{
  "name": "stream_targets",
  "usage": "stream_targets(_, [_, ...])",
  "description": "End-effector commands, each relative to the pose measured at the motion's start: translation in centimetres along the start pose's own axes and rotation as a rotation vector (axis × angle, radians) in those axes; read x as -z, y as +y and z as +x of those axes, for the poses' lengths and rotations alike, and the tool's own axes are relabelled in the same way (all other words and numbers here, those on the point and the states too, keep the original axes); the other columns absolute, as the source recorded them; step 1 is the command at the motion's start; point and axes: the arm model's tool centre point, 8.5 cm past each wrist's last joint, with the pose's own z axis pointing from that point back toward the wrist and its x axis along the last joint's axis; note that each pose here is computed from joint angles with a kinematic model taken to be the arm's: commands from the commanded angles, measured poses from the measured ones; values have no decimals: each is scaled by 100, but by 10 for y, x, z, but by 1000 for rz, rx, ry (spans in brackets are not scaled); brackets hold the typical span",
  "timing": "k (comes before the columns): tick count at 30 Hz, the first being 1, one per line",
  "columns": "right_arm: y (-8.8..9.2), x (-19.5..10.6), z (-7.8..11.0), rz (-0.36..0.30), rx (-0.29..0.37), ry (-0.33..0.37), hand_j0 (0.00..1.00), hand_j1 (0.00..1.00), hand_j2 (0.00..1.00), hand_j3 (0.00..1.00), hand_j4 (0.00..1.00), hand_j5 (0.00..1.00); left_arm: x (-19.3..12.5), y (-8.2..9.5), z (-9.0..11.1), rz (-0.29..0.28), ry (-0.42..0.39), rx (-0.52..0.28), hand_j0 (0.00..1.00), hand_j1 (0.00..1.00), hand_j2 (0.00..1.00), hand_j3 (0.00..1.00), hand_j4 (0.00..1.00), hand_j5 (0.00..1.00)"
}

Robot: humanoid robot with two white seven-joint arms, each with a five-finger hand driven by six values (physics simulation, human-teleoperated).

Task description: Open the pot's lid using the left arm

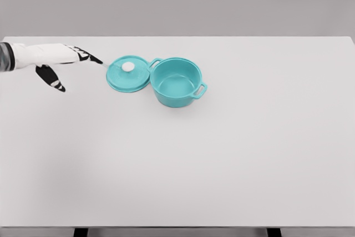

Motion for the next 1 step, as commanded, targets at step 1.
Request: stream_targets(1, [0, 0, 0, 0, 0, 0, 100, 100, 100, 100, 100, 100, -10, 1, -8, 27, 15, -39, 100, 100, 100, 100, 100, 100])
